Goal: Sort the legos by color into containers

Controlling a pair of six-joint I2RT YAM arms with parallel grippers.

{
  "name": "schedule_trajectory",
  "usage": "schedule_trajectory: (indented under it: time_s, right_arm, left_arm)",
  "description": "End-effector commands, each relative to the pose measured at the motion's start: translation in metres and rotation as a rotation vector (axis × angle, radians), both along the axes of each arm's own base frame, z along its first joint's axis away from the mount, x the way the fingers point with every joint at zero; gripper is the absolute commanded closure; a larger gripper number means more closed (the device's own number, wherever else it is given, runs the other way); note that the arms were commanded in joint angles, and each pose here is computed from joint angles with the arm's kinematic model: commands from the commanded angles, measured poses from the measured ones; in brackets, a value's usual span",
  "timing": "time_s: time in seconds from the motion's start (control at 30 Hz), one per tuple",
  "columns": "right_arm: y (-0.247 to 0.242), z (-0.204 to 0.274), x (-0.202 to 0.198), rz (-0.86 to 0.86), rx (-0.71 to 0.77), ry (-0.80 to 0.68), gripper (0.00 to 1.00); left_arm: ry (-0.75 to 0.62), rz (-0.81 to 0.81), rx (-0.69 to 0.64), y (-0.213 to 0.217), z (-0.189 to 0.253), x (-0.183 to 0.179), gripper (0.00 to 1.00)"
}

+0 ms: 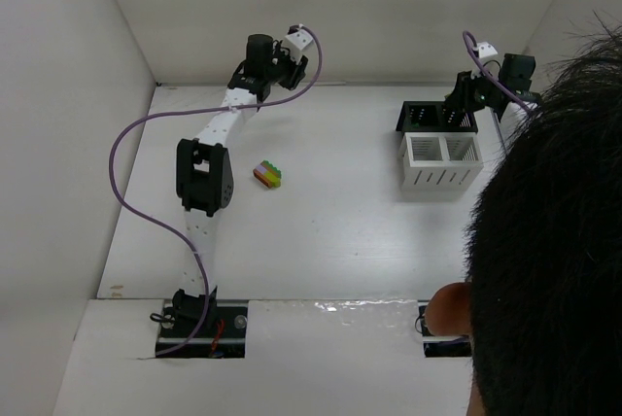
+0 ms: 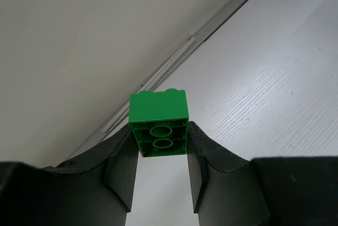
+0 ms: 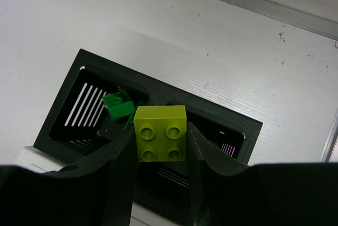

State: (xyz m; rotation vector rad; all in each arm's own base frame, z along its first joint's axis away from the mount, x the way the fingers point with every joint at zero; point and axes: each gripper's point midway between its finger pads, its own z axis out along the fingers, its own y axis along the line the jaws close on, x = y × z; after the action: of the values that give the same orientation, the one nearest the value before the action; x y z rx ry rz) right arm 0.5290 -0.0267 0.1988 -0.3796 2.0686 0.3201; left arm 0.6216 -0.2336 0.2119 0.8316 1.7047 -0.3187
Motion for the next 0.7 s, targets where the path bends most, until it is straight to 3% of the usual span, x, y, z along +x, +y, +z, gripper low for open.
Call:
schedule_trajectory:
  time_s: [0.0, 0.17, 0.33, 0.67]
  right_arm:
    - [-0.002, 0.03, 0.001, 0.005, -0.032, -0.076, 0.84]
    - [-0.007, 0.029, -0.002, -0.012, -0.035, -0.066, 0.76]
    - [-0.006, 0.028, -0.011, -0.012, -0.031, -0.047, 0.75]
    - [-0.003, 0.029, -0.024, -0.003, -0.043, -0.044, 0.57]
  left_arm:
    - [-0.122, -0.003, -0.027, 0.0, 0.051, 0.004, 1.0]
    - [-0.136, -0.006, -0.022, 0.0, 0.052, 0.007, 1.0]
    - [-0.136, -0.006, -0.022, -0.001, 0.05, 0.008, 1.0]
    - [-0.141, -0.017, -0.018, -0.002, 0.05, 0.008, 1.0]
